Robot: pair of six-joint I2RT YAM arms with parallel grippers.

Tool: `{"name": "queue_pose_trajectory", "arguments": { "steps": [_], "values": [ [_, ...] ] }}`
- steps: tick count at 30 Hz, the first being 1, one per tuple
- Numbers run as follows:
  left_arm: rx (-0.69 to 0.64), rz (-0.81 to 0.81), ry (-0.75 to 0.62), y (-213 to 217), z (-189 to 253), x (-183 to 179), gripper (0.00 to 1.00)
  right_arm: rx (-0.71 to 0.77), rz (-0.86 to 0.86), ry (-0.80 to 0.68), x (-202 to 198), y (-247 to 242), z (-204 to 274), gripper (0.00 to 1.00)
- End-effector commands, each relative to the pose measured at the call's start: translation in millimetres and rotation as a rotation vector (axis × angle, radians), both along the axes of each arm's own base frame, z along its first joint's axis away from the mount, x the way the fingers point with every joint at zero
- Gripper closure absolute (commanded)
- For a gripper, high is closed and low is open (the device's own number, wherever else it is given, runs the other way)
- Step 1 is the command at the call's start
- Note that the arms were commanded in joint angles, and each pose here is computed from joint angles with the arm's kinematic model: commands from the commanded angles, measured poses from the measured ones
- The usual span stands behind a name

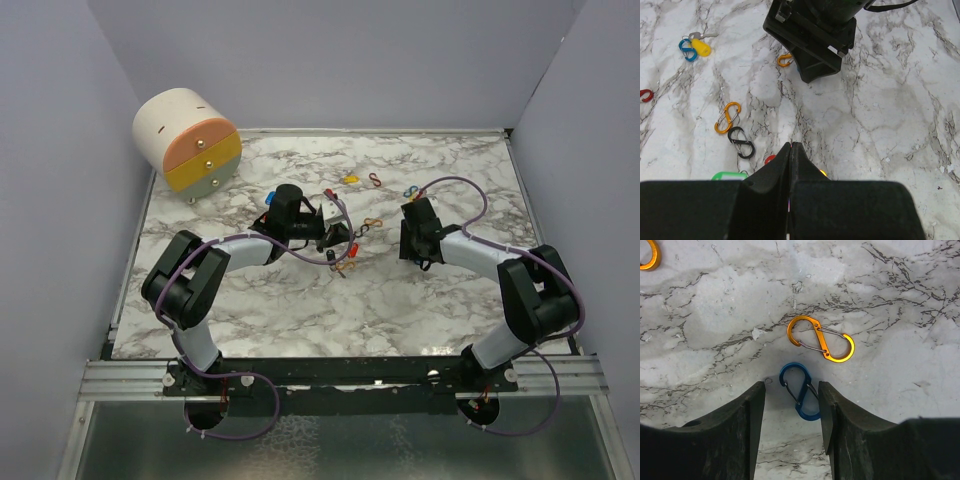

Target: Put the keys on the keyring

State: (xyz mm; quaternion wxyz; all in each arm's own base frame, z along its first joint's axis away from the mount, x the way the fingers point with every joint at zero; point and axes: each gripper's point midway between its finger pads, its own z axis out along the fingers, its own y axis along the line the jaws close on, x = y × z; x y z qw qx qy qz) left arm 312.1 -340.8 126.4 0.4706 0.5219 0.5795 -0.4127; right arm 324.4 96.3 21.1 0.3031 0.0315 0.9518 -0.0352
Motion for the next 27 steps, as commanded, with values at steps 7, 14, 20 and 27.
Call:
{"name": "queue_pose_trajectory", "arguments": {
  "steps": [7, 14, 20, 27],
  "values": [
    [-0.023, 0.0, -0.044, 1, 15, 1, 1.0, -0.004, -0.016, 0.05, -8, -7, -1, 0.54],
    [-0.024, 0.0, -0.047, 1, 16, 2, 1.0, 0.006, -0.014, 0.061, -11, -7, -2, 0.69],
    [-0.022, 0.0, -0.045, 1, 15, 1, 1.0, 0.011, -0.018, 0.056, -12, -8, -1, 0.99],
    [-0.025, 0.002, -0.05, 1, 17, 1, 1.0, 0.03, -0.014, -0.004, -7, -6, 12, 1.0]
  ]
}}
